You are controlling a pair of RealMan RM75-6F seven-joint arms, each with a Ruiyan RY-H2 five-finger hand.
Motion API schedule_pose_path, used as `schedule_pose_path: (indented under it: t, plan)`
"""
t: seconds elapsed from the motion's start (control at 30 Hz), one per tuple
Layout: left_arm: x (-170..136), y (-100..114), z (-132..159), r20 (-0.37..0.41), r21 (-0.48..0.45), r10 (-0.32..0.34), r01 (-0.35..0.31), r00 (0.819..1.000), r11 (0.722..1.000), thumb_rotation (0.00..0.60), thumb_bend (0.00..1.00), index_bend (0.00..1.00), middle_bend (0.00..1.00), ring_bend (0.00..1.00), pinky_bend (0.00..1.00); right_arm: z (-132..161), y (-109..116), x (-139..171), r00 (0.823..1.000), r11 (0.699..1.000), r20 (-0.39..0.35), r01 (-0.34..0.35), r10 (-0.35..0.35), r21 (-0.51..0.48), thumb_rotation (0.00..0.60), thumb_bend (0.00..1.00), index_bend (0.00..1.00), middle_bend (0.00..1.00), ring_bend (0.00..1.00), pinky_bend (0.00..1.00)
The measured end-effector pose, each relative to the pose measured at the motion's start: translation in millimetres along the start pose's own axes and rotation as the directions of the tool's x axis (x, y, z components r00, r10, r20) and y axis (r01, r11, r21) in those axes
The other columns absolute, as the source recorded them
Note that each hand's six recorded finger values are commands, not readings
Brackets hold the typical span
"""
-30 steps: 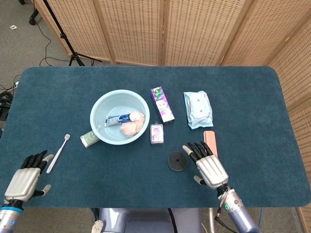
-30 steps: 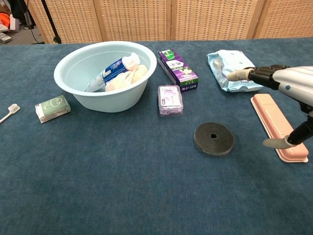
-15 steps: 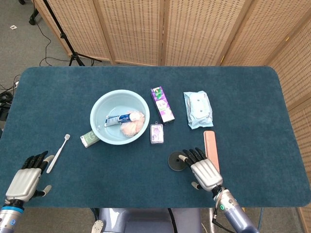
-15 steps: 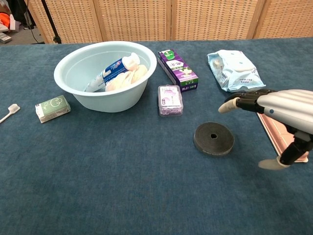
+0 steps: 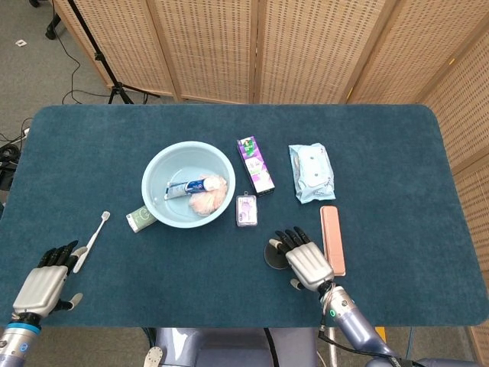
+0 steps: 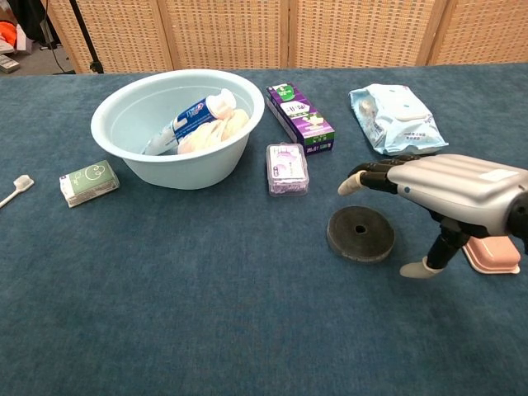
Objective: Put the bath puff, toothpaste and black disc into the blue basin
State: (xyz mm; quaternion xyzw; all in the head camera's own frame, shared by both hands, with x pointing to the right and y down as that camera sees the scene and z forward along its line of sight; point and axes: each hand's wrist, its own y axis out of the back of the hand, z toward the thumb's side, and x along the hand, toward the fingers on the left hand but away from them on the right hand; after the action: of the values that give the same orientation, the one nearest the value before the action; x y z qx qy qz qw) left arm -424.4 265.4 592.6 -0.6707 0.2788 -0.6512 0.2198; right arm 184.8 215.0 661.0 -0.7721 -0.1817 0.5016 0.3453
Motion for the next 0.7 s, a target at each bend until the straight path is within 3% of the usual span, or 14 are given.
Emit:
schedule_pose_path:
  t: [0.7]
  plan:
    - [3.7, -11.1, 3.0, 0.02, -0.019, -0.05, 0.051, 0.999, 0.999, 0.6, 0.27, 0.0, 0.0, 0.0, 0.0, 10.1, -10.3, -23.2, 1.0, 1.0, -0.001, -0.02, 0.02, 0.013, 0.6, 0.2, 0.17, 0.05, 0.05, 0.02]
